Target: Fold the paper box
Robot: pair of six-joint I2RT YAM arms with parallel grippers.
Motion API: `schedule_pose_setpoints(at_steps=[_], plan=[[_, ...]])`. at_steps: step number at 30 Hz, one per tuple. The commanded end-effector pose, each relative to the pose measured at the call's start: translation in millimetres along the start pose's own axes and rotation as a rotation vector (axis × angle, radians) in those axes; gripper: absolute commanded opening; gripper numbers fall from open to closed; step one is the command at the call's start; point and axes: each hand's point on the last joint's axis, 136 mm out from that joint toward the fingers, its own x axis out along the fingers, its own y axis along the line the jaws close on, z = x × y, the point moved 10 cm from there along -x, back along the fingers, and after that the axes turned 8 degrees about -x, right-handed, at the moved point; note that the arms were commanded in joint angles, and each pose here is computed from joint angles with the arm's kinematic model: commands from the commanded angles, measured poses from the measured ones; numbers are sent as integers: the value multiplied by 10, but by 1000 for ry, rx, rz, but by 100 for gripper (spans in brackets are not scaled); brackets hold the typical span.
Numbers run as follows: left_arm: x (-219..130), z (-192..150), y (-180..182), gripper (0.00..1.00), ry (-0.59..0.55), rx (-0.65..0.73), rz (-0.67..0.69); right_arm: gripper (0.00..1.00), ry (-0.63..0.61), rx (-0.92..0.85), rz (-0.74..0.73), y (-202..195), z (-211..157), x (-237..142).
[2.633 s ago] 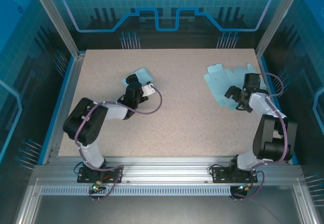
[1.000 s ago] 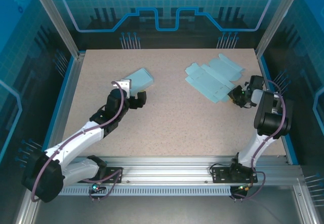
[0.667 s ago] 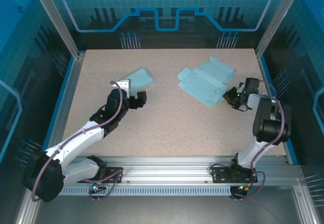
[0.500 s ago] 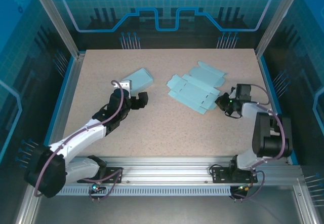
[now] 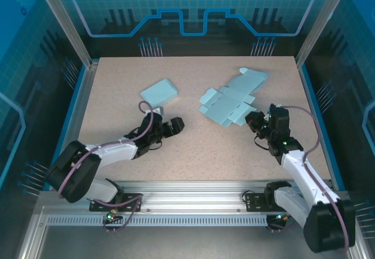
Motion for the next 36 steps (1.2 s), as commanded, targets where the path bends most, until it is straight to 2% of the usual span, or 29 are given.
schedule_pose_setpoints(at_steps=[1,7,10,16,22,28,31,36], plan=[[67,-97,-249,99,-13,-95,-121,0,-38,58,-51,-51,-113,-74],[321,-339,-561,99,92,-169,-277,0,-35,60,-57,-90,-333,-54],[428,-419,-606,99,121,-214,-320,0,-21,43,-75,-111,-428,-25],[629,-559,-621,98,188,-261,-310,0,-15,18,-87,-124,-590,3],[774,-649,-638,88,225,-304,-336,0,6,12,-67,-76,-646,51],[876,-683,-680,86,228,-324,-351,0,31,-7,-47,28,-680,92],[894,-679,-679,77,216,-334,-376,0,43,-19,-45,61,-685,107],[845,-627,-642,57,172,-328,-388,0,57,-46,-73,31,-705,133]])
